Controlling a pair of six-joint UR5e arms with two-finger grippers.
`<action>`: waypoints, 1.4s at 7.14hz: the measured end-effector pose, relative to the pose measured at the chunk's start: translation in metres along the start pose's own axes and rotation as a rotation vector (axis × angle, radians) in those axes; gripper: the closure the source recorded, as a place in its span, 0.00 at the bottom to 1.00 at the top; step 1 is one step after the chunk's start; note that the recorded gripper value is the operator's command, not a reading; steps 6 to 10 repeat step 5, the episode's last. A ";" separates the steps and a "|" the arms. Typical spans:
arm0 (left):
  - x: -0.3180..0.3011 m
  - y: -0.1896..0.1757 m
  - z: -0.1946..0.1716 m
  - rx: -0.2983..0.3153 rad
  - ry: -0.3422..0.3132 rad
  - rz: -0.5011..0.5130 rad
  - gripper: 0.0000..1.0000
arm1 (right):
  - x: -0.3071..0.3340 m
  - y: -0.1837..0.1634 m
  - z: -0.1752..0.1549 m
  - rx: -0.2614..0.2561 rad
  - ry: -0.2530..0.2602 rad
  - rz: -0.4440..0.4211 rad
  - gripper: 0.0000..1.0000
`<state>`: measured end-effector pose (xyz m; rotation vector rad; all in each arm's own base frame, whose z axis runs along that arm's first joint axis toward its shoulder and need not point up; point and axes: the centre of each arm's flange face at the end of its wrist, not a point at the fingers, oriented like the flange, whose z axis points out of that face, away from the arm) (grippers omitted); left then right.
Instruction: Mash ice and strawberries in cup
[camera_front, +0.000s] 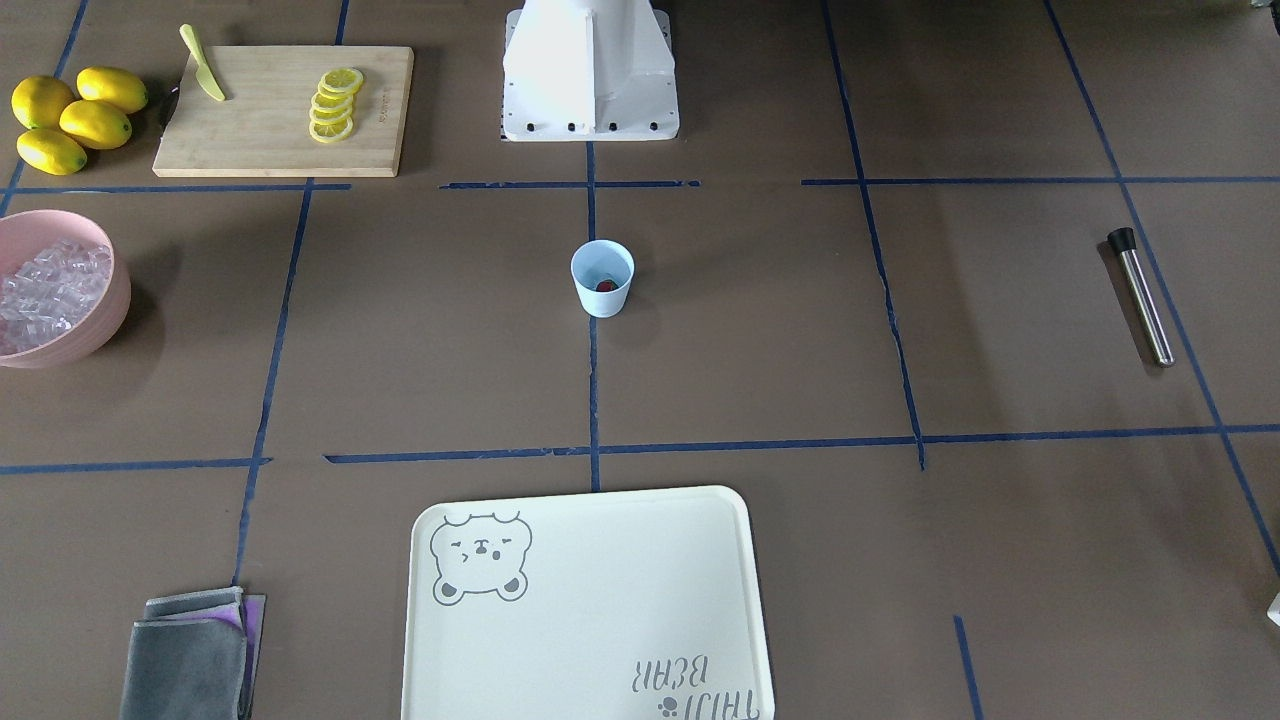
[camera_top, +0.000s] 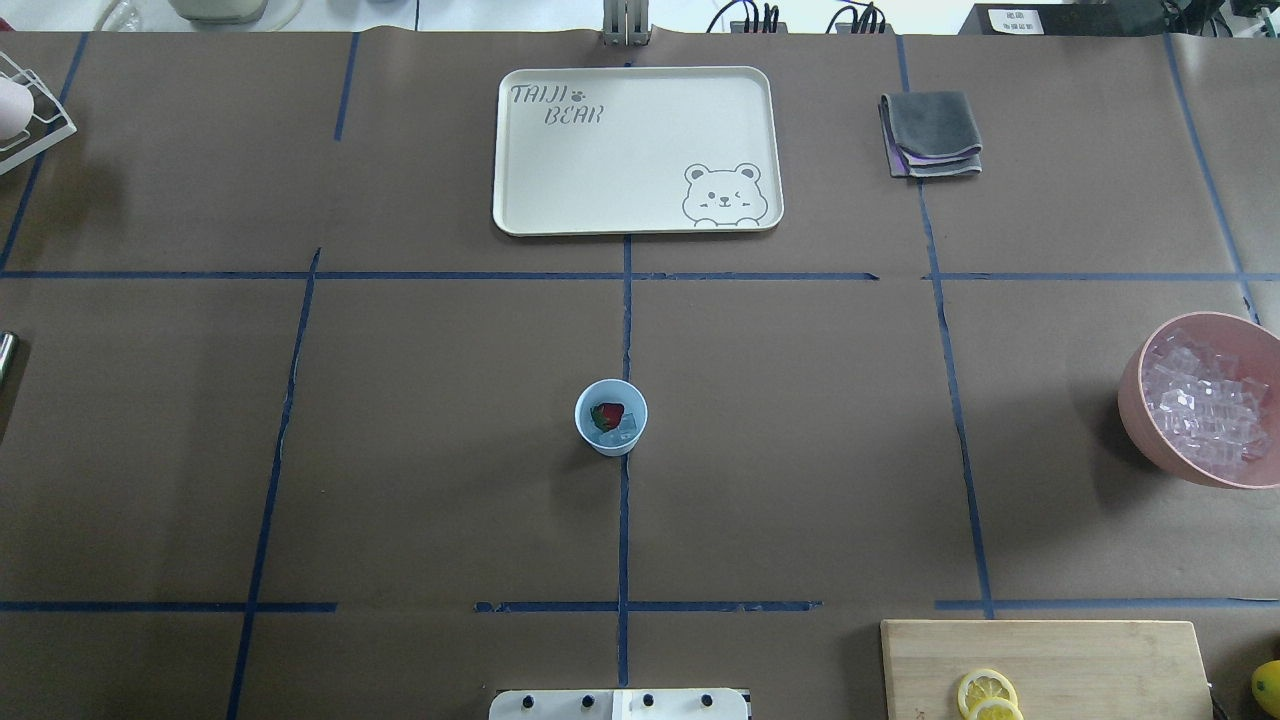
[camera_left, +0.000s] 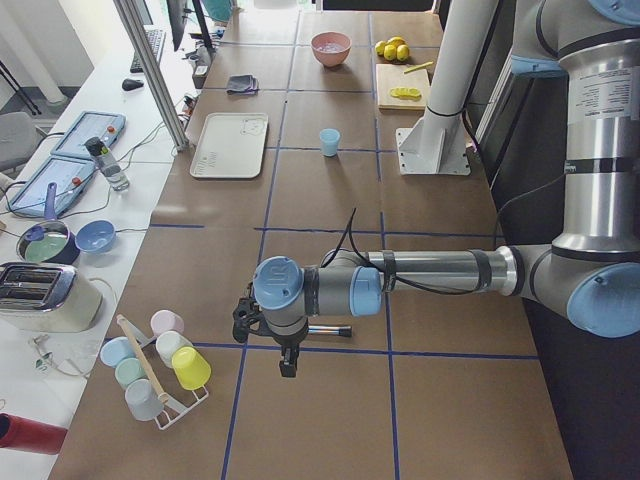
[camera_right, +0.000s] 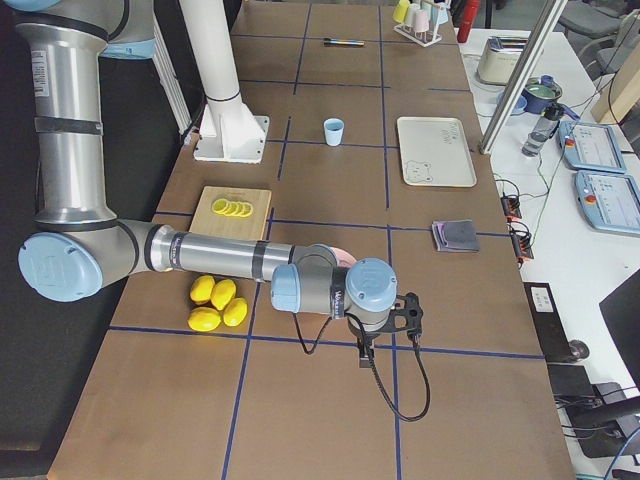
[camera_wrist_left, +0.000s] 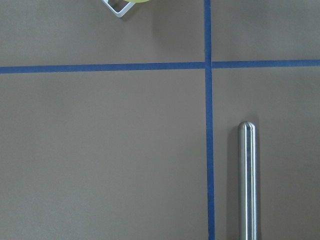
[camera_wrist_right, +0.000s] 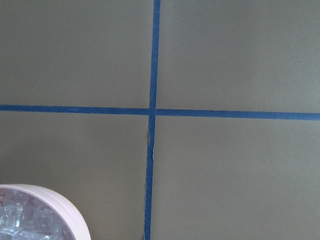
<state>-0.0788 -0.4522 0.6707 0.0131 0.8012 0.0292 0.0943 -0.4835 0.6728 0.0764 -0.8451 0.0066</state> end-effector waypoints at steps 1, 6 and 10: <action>0.000 0.000 0.000 0.000 0.000 0.001 0.00 | 0.000 0.000 0.000 0.000 0.000 0.000 0.00; -0.002 0.000 0.002 -0.004 0.000 0.000 0.00 | -0.001 -0.001 -0.001 0.003 0.000 -0.004 0.00; -0.002 0.000 0.002 -0.004 0.000 0.000 0.00 | -0.001 -0.001 -0.001 0.003 0.000 -0.004 0.00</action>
